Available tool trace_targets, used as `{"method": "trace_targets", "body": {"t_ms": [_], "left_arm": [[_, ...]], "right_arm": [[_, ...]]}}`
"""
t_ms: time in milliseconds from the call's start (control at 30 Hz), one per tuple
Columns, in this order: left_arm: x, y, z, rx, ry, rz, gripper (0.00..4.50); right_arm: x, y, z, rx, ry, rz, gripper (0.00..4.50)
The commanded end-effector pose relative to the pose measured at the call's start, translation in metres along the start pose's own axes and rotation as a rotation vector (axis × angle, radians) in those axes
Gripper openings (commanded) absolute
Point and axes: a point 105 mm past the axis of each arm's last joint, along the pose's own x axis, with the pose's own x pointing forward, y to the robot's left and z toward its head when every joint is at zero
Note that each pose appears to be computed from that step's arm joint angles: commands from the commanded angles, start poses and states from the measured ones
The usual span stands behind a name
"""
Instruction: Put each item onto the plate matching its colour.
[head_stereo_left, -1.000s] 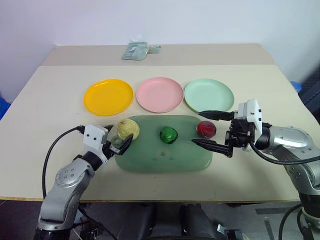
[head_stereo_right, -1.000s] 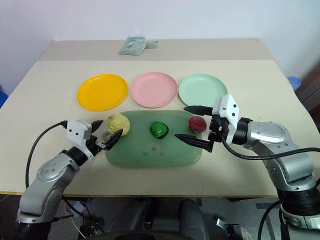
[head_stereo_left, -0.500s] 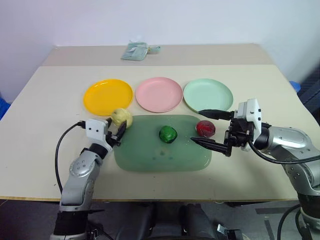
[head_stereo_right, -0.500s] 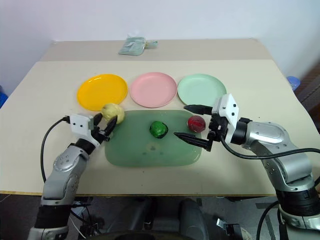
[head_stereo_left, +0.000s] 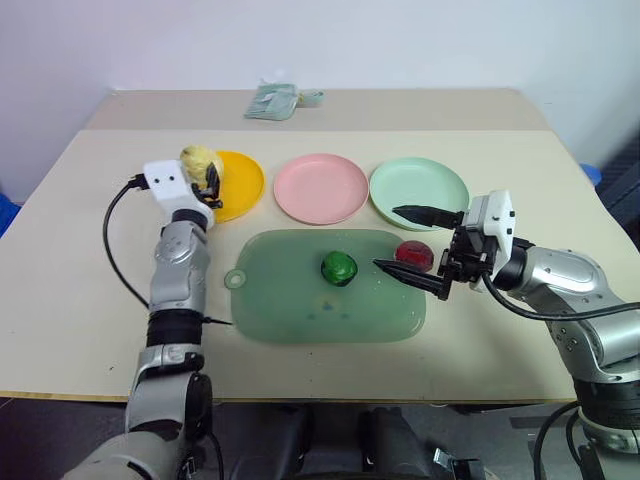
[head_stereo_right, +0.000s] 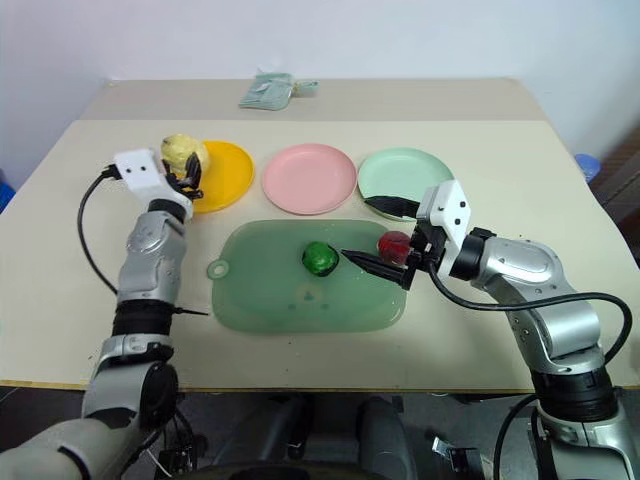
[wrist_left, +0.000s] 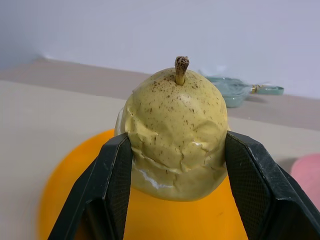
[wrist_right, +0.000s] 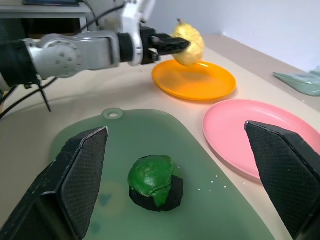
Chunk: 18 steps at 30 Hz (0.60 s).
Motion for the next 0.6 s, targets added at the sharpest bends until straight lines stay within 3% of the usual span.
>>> {"method": "trace_targets", "body": {"t_ms": [33,167,333,600], "left_arm": [[0.006,-0.013,0.011,0.002,-0.048,-0.016,2.76],[0.005,-0.025,0.010,-0.025,-0.049,-0.064,4.47],[-0.011,-0.020,0.018,-0.028,-0.086,-0.117,4.47],[-0.071,-0.023,0.025,-0.064,-0.078,-0.436,4.47]], "right_arm": [[0.000,0.001,0.006,-0.035,-0.027,0.002,4.50],[-0.003,-0.001,0.005,-0.044,-0.023,-0.015,4.50],[-0.004,-0.002,0.006,-0.044,-0.025,-0.042,4.50],[0.015,0.000,0.003,-0.006,-0.034,-0.102,4.50]]}}
